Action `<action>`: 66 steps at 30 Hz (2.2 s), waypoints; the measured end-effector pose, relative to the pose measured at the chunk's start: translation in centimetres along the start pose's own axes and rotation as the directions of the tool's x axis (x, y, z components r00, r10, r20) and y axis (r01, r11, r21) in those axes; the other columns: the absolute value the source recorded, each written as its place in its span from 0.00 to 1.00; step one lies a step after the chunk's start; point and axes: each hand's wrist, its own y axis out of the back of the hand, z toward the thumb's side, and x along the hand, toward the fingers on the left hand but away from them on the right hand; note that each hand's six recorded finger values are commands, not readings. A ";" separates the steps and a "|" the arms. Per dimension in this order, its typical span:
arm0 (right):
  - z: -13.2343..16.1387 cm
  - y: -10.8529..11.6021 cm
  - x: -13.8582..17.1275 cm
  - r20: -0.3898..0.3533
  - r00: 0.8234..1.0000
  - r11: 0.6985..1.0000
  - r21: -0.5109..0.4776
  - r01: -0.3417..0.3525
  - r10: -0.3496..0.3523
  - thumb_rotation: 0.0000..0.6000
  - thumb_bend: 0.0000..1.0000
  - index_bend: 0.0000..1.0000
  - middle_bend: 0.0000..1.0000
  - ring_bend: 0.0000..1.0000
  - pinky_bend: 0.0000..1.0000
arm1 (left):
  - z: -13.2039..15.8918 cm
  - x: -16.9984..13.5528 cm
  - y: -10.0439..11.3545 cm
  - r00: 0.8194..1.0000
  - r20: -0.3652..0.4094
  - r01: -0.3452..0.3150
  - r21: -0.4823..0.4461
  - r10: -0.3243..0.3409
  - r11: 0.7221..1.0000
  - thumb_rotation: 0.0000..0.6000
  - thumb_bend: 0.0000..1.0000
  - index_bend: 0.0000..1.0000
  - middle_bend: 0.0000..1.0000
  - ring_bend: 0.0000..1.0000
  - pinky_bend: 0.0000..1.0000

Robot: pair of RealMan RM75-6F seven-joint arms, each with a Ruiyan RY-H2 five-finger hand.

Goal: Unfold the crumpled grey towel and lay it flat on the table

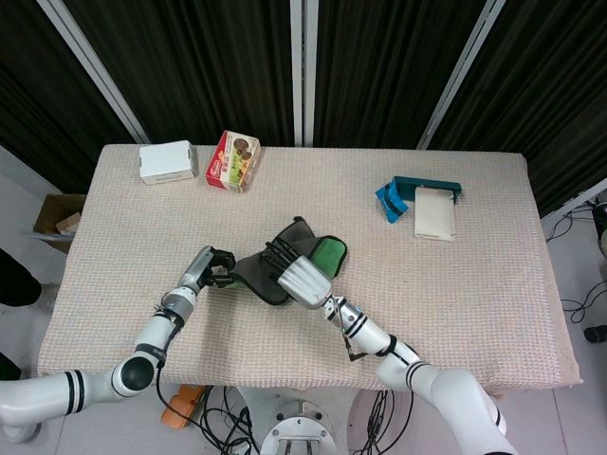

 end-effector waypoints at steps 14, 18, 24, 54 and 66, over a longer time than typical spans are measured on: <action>-2.9 5.8 0.9 0.073 0.967 0.947 -0.196 0.255 -0.245 1.00 0.49 0.73 0.29 0.15 0.10 | 1.6 -1.8 1.6 0.996 0.080 -0.042 0.160 0.029 0.986 1.00 0.42 0.71 0.67 0.53 0.27; -4.5 8.8 1.1 0.116 0.944 0.912 -0.248 0.328 -0.308 1.00 0.49 0.73 0.29 0.15 0.10 | 3.3 -2.3 2.3 0.990 0.128 -0.089 0.258 0.057 0.962 1.00 0.42 0.71 0.67 0.53 0.27; -8.8 15.6 1.1 0.201 0.895 0.867 -0.233 0.440 -0.399 1.00 0.49 0.73 0.30 0.15 0.11 | 8.0 -1.9 3.6 0.968 0.220 -0.195 0.364 0.119 0.911 1.00 0.42 0.71 0.67 0.53 0.26; -11.5 15.5 9.6 0.081 0.971 0.923 -0.300 0.239 -0.225 1.00 0.48 0.73 0.32 0.15 0.11 | 3.9 -6.8 -2.6 0.913 0.407 -0.342 0.745 0.016 0.572 1.00 0.42 0.71 0.67 0.53 0.26; -10.5 14.3 14.0 0.045 0.997 0.960 -0.271 0.068 -0.058 1.00 0.48 0.73 0.32 0.15 0.11 | 2.1 -8.9 -6.3 0.925 0.365 -0.255 0.809 -0.111 0.530 1.00 0.42 0.71 0.66 0.53 0.26</action>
